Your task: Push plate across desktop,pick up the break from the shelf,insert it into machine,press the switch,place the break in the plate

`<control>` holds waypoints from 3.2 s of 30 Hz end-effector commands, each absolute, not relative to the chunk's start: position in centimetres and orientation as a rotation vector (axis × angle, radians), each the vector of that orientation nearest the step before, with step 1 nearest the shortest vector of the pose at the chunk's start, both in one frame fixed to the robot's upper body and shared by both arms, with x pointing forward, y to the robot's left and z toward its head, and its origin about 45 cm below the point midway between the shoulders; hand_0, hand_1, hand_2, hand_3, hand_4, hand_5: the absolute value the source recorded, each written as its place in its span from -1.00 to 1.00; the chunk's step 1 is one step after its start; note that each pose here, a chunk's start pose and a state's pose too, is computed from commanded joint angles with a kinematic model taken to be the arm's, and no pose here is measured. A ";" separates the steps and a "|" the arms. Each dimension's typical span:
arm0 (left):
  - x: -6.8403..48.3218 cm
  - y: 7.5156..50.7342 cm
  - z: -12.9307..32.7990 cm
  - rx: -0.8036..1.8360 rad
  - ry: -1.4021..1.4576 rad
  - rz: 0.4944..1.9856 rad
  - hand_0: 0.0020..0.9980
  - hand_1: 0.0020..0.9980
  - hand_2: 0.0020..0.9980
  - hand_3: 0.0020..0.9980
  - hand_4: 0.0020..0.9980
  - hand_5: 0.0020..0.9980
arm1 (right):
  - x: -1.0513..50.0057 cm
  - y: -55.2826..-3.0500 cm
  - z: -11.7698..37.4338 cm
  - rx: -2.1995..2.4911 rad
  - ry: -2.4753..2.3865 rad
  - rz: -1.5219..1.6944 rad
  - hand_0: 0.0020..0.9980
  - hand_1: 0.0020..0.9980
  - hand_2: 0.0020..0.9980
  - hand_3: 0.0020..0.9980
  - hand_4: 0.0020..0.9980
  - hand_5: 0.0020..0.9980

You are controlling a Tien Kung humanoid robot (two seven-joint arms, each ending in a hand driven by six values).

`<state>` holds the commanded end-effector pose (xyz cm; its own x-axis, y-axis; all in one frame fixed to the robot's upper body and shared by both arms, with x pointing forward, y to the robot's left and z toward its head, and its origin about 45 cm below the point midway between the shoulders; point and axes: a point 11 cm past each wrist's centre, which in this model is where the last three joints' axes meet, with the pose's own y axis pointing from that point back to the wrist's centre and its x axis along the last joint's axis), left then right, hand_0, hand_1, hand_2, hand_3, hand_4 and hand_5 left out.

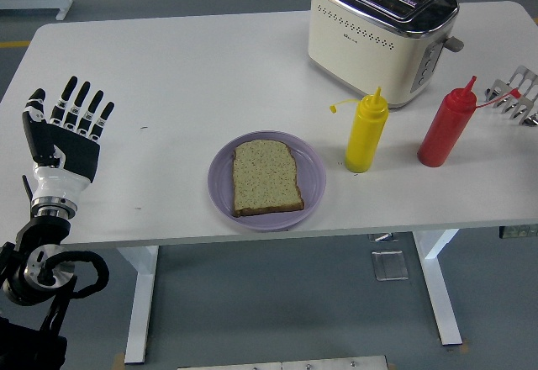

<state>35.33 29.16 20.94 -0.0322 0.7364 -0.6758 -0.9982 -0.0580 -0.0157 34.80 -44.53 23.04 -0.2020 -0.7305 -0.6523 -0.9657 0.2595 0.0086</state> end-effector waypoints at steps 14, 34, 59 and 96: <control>35.4 29.2 21.1 -0.618 0.554 1.541 0.71 0.73 0.75 0.56 0.08 1.00 | 34.8 -45.0 23.2 -1.506 1.998 0.580 0.66 0.58 0.62 0.63 -0.10 0.13; 35.4 29.2 21.2 -0.624 0.551 1.540 0.71 0.72 0.75 0.56 0.08 1.00 | 34.9 -45.2 23.7 -1.501 1.994 0.569 0.66 0.58 0.61 0.62 -0.11 0.13; 35.1 29.9 21.6 -0.637 0.536 1.552 0.70 0.72 0.75 0.56 0.08 1.00 | 34.9 -45.3 23.6 -1.493 1.995 0.574 0.65 0.58 0.61 0.62 -0.11 0.12; 34.0 33.4 22.4 -0.674 0.487 1.632 0.70 0.72 0.75 0.56 0.08 1.00 | 34.3 -45.7 23.1 -1.482 2.002 0.583 0.64 0.57 0.59 0.61 -0.12 0.11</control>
<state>33.96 33.43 22.41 -0.0871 0.7377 -0.6695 -0.9840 -0.1687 -0.0579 34.27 -45.69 23.10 -0.2188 -0.7058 -0.6737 -0.9573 0.2891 0.0080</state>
